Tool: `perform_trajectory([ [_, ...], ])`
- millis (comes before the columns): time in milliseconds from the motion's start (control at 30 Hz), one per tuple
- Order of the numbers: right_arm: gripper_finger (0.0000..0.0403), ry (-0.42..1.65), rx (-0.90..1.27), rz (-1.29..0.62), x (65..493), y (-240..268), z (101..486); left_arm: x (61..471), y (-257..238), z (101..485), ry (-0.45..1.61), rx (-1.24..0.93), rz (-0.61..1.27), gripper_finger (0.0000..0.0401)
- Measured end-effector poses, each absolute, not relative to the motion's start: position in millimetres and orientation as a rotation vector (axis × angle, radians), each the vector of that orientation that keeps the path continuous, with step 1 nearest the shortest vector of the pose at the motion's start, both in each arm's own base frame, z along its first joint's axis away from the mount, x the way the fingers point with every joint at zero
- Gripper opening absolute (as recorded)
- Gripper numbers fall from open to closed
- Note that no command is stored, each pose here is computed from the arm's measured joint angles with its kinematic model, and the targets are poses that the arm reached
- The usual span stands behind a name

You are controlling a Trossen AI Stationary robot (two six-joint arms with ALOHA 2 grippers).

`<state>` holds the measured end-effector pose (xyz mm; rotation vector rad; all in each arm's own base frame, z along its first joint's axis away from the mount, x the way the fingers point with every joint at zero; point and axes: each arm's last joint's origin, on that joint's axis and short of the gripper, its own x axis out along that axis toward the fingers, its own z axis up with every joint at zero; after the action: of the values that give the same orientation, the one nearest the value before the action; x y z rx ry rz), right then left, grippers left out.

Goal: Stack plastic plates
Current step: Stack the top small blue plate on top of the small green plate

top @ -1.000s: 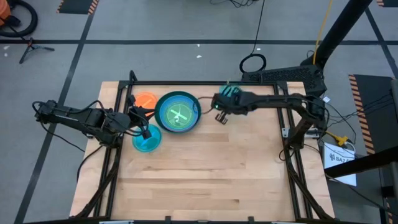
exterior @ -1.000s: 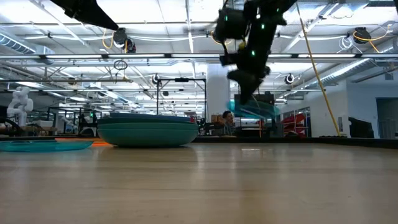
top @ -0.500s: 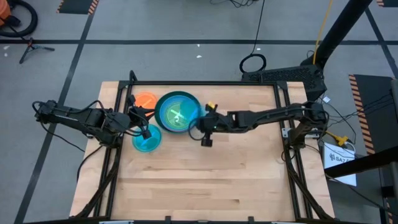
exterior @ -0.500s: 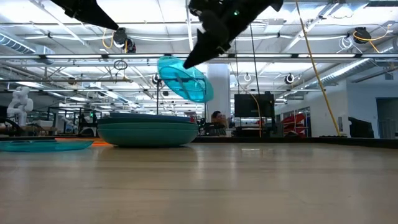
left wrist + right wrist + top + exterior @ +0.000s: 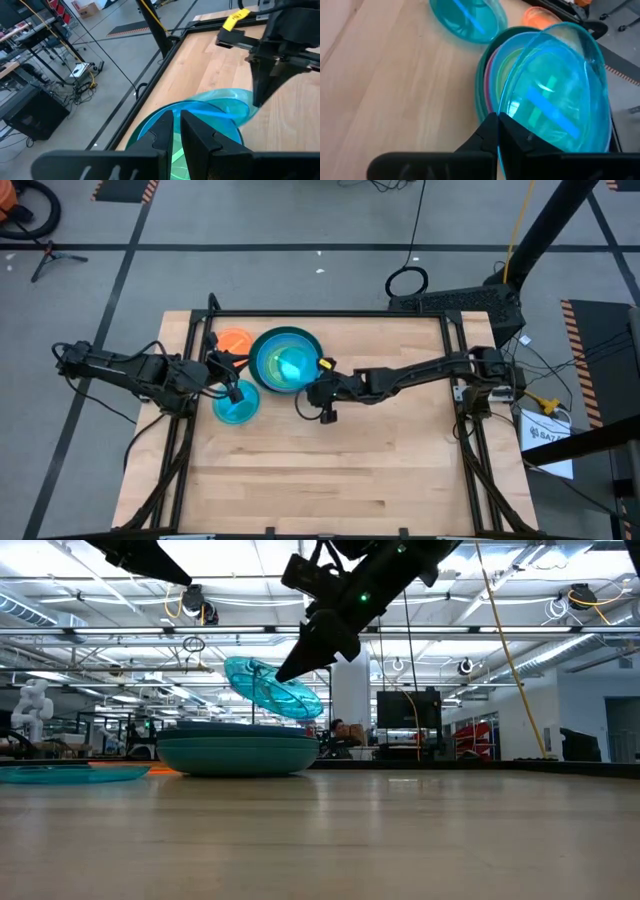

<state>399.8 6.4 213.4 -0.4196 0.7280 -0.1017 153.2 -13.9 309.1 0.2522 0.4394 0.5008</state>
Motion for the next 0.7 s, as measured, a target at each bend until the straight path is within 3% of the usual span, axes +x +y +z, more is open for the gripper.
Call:
perform_trajectory([
  [700, 0.0066, 0.715, -0.399, -0.144, 401, -10, 215, 153, -14, 309, 0.439, 0.25, 0.501, 0.0042],
])
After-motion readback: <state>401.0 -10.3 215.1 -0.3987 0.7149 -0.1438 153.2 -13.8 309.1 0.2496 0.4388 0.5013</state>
